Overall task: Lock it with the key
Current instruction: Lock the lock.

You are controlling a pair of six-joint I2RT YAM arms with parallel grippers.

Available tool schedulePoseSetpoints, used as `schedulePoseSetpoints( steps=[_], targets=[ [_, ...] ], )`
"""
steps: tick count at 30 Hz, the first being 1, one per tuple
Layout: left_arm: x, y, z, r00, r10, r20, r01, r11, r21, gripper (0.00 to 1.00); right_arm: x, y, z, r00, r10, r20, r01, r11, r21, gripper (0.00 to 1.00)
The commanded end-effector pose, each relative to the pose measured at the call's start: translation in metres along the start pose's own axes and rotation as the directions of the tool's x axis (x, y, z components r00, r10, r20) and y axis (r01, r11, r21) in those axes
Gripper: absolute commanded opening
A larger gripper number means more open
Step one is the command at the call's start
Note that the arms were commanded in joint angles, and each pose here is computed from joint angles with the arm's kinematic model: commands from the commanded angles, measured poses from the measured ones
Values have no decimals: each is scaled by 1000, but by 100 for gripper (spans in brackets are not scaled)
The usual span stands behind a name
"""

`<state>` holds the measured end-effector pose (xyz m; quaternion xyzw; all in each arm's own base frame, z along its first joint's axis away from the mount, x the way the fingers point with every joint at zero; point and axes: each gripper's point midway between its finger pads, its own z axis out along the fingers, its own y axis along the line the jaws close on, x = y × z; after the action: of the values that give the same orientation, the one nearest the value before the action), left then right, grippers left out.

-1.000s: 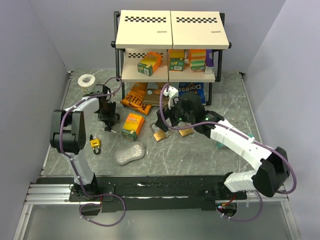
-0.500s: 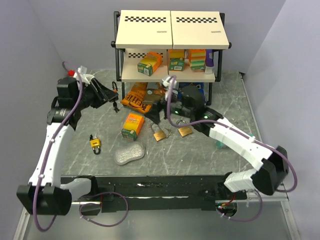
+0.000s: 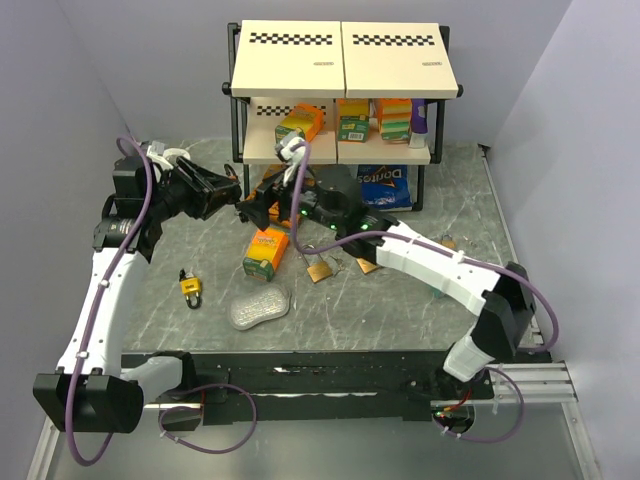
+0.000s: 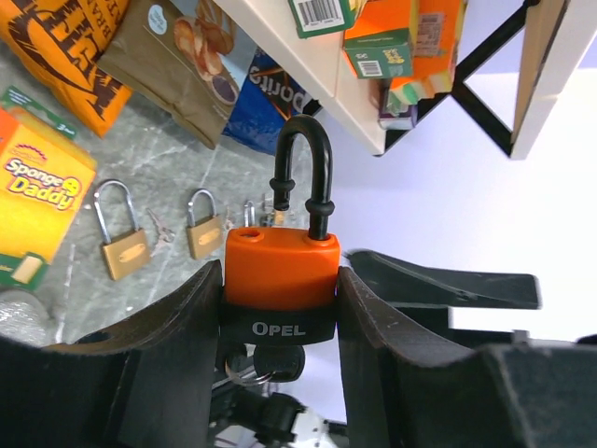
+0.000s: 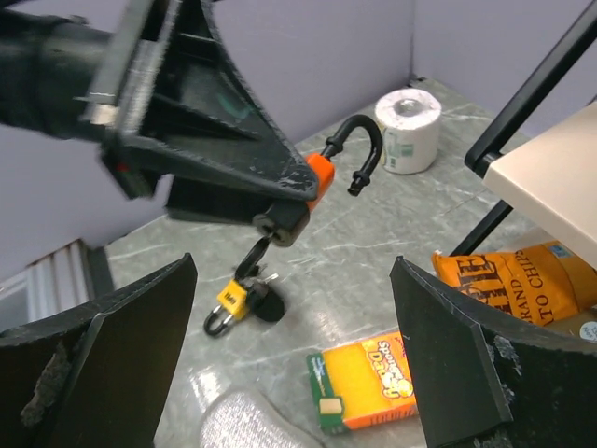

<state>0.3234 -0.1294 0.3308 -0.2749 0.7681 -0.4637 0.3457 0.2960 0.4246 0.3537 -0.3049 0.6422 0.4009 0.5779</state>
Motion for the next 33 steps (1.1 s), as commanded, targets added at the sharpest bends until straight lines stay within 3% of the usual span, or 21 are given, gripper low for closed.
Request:
schedulePoseSetpoints(
  steps=[1, 10, 15, 18, 19, 24, 25, 27, 28, 30, 32, 33],
  targets=[
    [-9, -47, -12, 999, -25, 22, 22, 991, 132, 1, -23, 3, 23, 996, -17, 89, 12, 999, 50, 93],
    [-7, -48, -15, 999, -18, 27, 15, 991, 135, 1, -24, 0, 50, 992, -11, 124, 0, 996, 84, 87],
    [-6, -50, -16, 1000, -13, 22, 10, 989, 146, 1, -21, -8, 59, 992, -9, 125, -6, 992, 125, 75],
    [-5, -49, -16, 1000, -11, 19, 8, 989, 148, 1, -17, -14, 59, 993, -3, 121, -16, 988, 156, 60],
    [-4, -48, -16, 1000, -12, 18, 9, 989, 147, 1, -16, -14, 59, 993, -3, 119, -17, 987, 162, 44],
    [-4, -50, -17, 1000, -7, 18, 4, 987, 158, 6, -13, -15, 55, 994, 7, 108, -25, 986, 165, 6],
    [-4, -53, -17, 1000, -1, 18, -2, 985, 171, 15, -13, -14, 54, 994, 10, 107, -28, 986, 164, 0],
    [-4, -54, -15, 1000, 8, 12, -10, 982, 187, 33, -12, -14, 50, 994, 20, 104, -36, 986, 162, 0],
    [-2, -55, -16, 1000, 14, -1, -13, 980, 198, 56, -13, -14, 48, 995, 21, 103, -38, 986, 162, 0],
    [-2, -60, -17, 999, 48, -5, -45, 974, 223, 82, -16, -16, 38, 994, 33, 101, -48, 987, 154, 0],
    [-3, -65, -19, 994, 111, 14, -111, 961, 253, 96, -23, -14, 23, 994, 40, 101, -53, 990, 133, 0],
    [-3, -70, -23, 988, 153, 25, -153, 947, 283, 96, -23, -15, 16, 995, 39, 90, -49, 993, 111, 0]
  ],
)
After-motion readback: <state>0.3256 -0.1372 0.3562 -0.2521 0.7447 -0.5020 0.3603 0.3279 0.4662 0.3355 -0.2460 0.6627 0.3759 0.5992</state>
